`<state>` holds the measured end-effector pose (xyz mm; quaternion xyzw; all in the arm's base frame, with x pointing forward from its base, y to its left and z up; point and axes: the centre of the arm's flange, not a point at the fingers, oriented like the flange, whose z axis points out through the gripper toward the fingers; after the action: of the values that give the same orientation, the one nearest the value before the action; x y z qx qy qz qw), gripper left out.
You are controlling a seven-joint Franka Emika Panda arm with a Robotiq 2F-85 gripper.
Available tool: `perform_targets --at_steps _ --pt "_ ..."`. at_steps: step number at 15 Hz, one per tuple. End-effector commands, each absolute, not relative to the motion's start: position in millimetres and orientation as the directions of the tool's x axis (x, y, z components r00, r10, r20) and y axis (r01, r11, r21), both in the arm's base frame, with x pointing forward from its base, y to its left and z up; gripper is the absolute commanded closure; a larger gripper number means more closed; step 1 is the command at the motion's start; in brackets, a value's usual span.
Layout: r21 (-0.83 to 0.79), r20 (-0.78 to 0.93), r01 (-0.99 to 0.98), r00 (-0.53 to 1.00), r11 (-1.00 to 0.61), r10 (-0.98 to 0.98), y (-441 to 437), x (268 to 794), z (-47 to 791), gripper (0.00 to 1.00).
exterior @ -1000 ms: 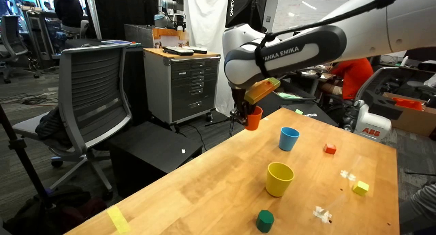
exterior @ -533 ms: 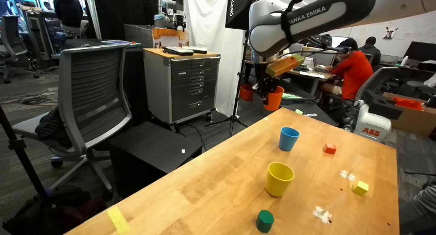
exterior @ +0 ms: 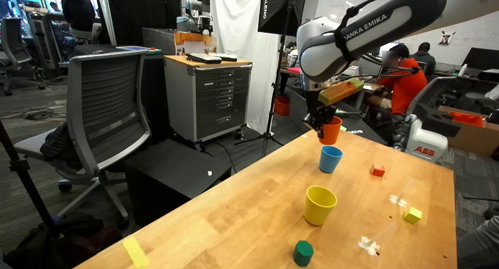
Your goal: Put the orange cup into the blue cup then the yellow cup into the orange cup
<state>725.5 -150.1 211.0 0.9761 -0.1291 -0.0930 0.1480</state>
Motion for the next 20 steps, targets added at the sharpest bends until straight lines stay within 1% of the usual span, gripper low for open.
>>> perform_targets --at_steps 1,4,9,16,20 --pt "0.320 -0.158 -0.232 0.943 -0.919 -0.293 -138.7 680.0 203.4 0.99" --pt "0.324 -0.180 -0.242 0.933 -0.915 -0.311 -143.6 667.9 187.5 0.99" --pt "0.335 -0.177 -0.277 0.920 -0.901 -0.349 -163.2 652.8 184.7 0.99" --pt "0.353 -0.140 -0.311 0.915 -0.883 -0.378 -186.7 652.4 202.4 0.99" --pt "0.350 -0.115 -0.324 0.916 -0.879 -0.383 -190.9 666.1 207.8 0.99"
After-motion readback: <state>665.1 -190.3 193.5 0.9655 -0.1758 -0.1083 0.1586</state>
